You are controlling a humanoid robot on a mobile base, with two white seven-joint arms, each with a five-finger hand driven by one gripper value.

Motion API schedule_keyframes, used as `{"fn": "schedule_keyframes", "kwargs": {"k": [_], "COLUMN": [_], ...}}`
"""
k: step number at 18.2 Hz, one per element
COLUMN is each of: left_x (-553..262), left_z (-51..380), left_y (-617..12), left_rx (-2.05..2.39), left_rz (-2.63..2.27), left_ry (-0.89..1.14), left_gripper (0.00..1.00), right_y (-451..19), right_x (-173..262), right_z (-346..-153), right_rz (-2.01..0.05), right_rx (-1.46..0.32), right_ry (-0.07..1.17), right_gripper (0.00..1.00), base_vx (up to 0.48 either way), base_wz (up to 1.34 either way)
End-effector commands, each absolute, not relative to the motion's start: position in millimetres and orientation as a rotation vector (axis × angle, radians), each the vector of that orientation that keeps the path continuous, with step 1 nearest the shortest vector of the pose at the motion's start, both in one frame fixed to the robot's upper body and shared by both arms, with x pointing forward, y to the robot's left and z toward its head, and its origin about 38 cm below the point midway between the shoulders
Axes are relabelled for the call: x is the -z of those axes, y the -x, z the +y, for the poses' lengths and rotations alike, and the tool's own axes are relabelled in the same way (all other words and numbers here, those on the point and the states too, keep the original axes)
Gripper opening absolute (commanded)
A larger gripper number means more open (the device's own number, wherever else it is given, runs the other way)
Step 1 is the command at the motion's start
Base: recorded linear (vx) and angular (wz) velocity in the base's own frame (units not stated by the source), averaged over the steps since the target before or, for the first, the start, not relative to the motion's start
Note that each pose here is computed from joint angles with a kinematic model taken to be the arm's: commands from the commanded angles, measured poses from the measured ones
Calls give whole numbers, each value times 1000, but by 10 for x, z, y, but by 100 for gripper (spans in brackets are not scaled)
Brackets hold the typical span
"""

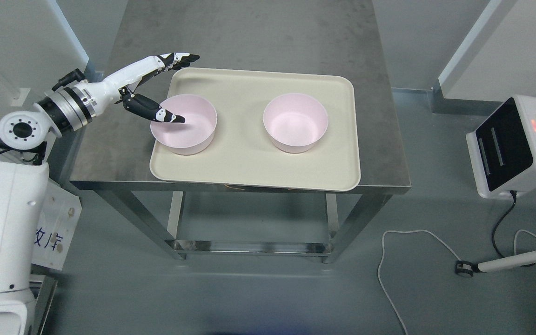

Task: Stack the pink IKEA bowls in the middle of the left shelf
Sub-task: 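Reach the left hand over the pink bowl nearer the left arm, then grasp the rim of the nearer pink bowl with the left hand and lift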

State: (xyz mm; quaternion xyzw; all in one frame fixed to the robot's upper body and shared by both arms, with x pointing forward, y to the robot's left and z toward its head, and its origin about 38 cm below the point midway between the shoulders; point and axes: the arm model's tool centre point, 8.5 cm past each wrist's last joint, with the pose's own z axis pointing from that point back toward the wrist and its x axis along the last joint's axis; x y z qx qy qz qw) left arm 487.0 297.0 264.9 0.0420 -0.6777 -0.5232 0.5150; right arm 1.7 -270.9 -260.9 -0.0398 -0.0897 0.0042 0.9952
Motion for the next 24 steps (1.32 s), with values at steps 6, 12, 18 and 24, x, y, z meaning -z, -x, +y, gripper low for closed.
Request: {"fn": "schedule_keyframes", "kwargs": {"k": [6,12,18,24], "left_x": [-2361,-2410,-2494,-2505], "left_z": [2645,2276,2094,2166], "left_y": [-4942,-5068,-5090,-5112], "left_rx": [1462,1536,1553,1581], "left_rz": [-1447,-1432,-1479,-1547], "left_ry": [-102,-194,-178,-188], "left_gripper": [76,61,37,3], "right_y": [-16,-16,-16,-16], "right_x": [2597,2597,2597,2597], "right_z": [-2826,-2826,-2826,-2825], "right_rz": [-179,-179,-179,-179], "right_rx": [-9,-9,-9,-9], "right_ry": [102,102,102,100], "right_gripper": [100,100,100,100], "base_vx": [0,0,0,0], "base_wz": [0,0,0,0]}}
